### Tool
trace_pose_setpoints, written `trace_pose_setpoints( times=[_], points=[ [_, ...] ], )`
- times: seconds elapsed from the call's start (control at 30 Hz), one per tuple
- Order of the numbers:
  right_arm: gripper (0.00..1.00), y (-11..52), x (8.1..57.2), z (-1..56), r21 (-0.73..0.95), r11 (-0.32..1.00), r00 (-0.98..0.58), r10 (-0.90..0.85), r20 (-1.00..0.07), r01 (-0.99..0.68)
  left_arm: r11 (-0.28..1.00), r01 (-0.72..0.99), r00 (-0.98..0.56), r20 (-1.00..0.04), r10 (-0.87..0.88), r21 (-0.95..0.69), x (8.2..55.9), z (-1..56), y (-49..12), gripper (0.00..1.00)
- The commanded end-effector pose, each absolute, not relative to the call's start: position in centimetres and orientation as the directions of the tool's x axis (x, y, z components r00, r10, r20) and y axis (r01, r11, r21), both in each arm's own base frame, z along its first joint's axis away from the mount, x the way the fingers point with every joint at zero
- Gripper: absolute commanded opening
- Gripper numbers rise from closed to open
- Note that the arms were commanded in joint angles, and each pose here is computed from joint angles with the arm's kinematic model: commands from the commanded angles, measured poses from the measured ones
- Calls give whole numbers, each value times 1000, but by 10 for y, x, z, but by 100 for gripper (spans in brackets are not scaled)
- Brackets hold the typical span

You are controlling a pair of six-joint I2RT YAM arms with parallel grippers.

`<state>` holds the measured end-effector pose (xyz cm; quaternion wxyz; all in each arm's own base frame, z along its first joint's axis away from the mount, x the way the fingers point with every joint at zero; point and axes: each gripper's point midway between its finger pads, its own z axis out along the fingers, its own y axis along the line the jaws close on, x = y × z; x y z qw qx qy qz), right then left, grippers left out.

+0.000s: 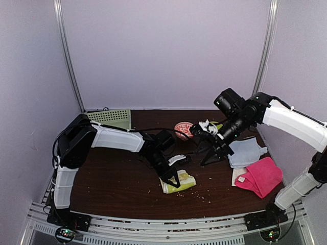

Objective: Roll the towels
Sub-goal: Roll the towel at the center of the board.

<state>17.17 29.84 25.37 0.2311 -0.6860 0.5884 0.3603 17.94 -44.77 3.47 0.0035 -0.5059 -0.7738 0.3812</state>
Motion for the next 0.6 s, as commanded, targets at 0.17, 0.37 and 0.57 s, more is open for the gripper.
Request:
trace_pose_setpoints(
  times=[0.17,0.37,0.57],
  points=[
    [50,323,177,121,-153,-115,180,-828,-531,-981,327,690,-556,-183,811,-646,174,-10,-419,6],
    [59,341,191,93,-231,-93,206,-822,-531,-969,329,694,-552,-180,814,-640,175,-12,-418,7],
    [59,345,200,73,-259,-92,213,-846,-488,-961,327,696,-549,-179,817,-639,176,-15,-417,7]
  ],
)
